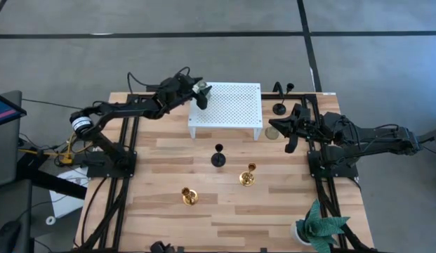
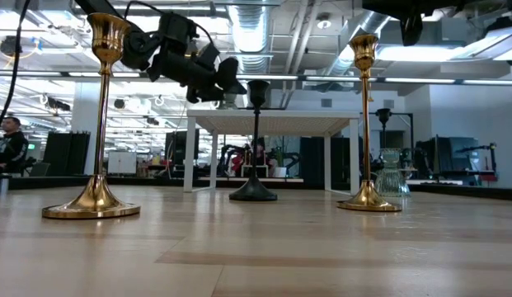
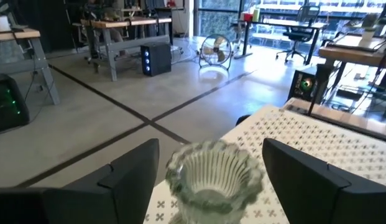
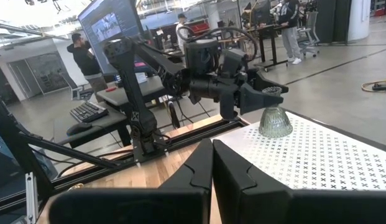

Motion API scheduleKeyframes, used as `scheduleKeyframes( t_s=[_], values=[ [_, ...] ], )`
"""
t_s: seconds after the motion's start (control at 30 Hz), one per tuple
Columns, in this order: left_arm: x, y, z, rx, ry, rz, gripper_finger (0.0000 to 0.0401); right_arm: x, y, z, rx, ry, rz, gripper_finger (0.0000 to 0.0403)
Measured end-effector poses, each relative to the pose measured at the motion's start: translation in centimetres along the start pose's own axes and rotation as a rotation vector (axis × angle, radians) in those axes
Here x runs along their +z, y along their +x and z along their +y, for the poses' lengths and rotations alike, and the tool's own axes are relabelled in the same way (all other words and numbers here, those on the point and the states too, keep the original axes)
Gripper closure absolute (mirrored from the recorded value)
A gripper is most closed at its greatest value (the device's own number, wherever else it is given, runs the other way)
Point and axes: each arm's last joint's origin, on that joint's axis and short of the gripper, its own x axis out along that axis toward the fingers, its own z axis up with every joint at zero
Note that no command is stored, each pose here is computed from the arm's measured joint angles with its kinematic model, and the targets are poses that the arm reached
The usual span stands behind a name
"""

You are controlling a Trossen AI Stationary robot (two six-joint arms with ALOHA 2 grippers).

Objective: Pick & Place candle stick holders
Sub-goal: Put the top black candle holder on the shelf

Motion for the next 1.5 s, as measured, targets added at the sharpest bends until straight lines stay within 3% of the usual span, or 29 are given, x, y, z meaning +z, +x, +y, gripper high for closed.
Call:
scheduleKeyframes(
  t_s=[0.37,0.87,1.17,1.37,1.5],
  values=[
    [2.8,-2.7,0.2,-0.01,0.0,-0.008,0.0114,0.0,0.0,0.0,0.0,0.0,0.0,0.0403],
    [8.1,-8.3,0.7,-0.048,-0.012,-0.17,0.012,0.0,0.0,0.0,0.0,0.0,0.0,0.0403],
    [8.3,-10.8,0.4,-0.084,-0.01,-0.069,0.02,0.0,0.0,0.0,0.0,0.0,0.0,0.0403],
    [8.8,-12.0,-0.8,-0.254,-0.013,-0.092,0.0262,0.0,0.0,0.0,0.0,-0.001,0.0,0.0403],
    [9.2,-12.6,-1.2,-0.298,-0.017,-0.109,0.03,0.0,0.0,-0.1,-0.02,0.0,-0.005,0.0403]
  ],
)
